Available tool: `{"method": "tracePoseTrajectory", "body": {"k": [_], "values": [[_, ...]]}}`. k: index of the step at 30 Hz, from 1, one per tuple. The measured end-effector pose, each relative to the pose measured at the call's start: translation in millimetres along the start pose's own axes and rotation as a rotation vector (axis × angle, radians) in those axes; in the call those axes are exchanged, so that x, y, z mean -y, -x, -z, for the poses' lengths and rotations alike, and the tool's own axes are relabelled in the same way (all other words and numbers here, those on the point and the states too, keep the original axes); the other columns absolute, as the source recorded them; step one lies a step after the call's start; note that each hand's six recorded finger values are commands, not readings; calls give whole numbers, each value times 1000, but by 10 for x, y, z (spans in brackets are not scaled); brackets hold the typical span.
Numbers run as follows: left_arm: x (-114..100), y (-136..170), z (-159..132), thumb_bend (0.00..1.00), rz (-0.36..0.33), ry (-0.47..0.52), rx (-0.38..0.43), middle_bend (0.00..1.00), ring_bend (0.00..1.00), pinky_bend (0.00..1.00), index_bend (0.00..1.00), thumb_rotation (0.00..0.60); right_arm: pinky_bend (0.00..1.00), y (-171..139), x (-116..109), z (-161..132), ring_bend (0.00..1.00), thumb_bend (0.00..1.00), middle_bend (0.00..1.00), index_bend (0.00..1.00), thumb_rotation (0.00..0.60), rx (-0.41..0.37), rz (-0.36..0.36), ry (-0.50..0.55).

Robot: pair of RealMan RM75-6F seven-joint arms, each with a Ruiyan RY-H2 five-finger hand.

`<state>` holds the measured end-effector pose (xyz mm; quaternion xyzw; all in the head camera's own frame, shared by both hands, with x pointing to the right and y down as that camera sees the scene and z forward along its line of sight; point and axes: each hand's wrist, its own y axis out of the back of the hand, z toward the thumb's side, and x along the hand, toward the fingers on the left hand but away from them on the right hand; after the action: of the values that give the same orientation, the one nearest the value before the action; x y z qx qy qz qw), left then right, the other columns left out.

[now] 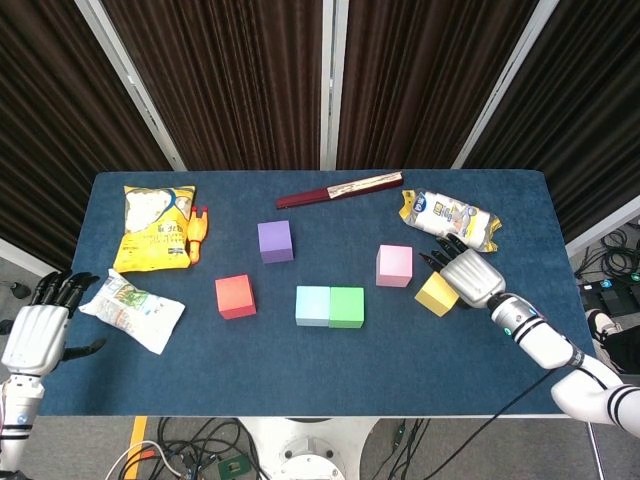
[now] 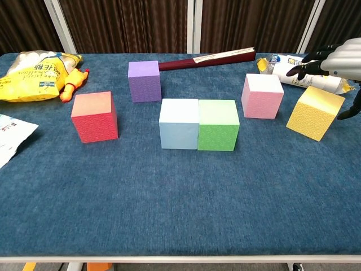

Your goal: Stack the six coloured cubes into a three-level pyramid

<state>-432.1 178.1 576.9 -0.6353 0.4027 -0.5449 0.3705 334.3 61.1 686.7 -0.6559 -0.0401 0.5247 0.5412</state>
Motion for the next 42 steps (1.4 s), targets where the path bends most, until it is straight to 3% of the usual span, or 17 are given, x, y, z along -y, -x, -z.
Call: {"method": "tracePoseTrajectory", "body": {"k": [7, 11, 16, 29, 42], "values": [[3, -2, -8, 0, 2, -1, 4, 131, 58, 81, 166, 600, 8, -9, 84, -42, 0, 27, 179, 254, 600, -15, 11, 37], [-3, 1, -4, 0, 0, -1, 4, 131, 57, 81, 166, 600, 7, -48, 84, -72, 5, 40, 208, 419, 600, -21, 33, 73], [9, 1, 0, 0, 5, 0, 5, 132, 58, 81, 166, 600, 52, -140, 66, -173, 45, 54, 257, 508, 600, -26, 62, 201], [7, 34, 21, 0, 3, 3, 3, 131, 58, 80, 166, 600, 260, -301, -36, -532, 128, 90, 317, 537, 600, -23, 51, 543], [16, 57, 51, 0, 3, 11, 0, 131, 58, 81, 166, 600, 272, 52, -64, -675, 125, 90, 317, 490, 600, 40, 28, 610]]}}
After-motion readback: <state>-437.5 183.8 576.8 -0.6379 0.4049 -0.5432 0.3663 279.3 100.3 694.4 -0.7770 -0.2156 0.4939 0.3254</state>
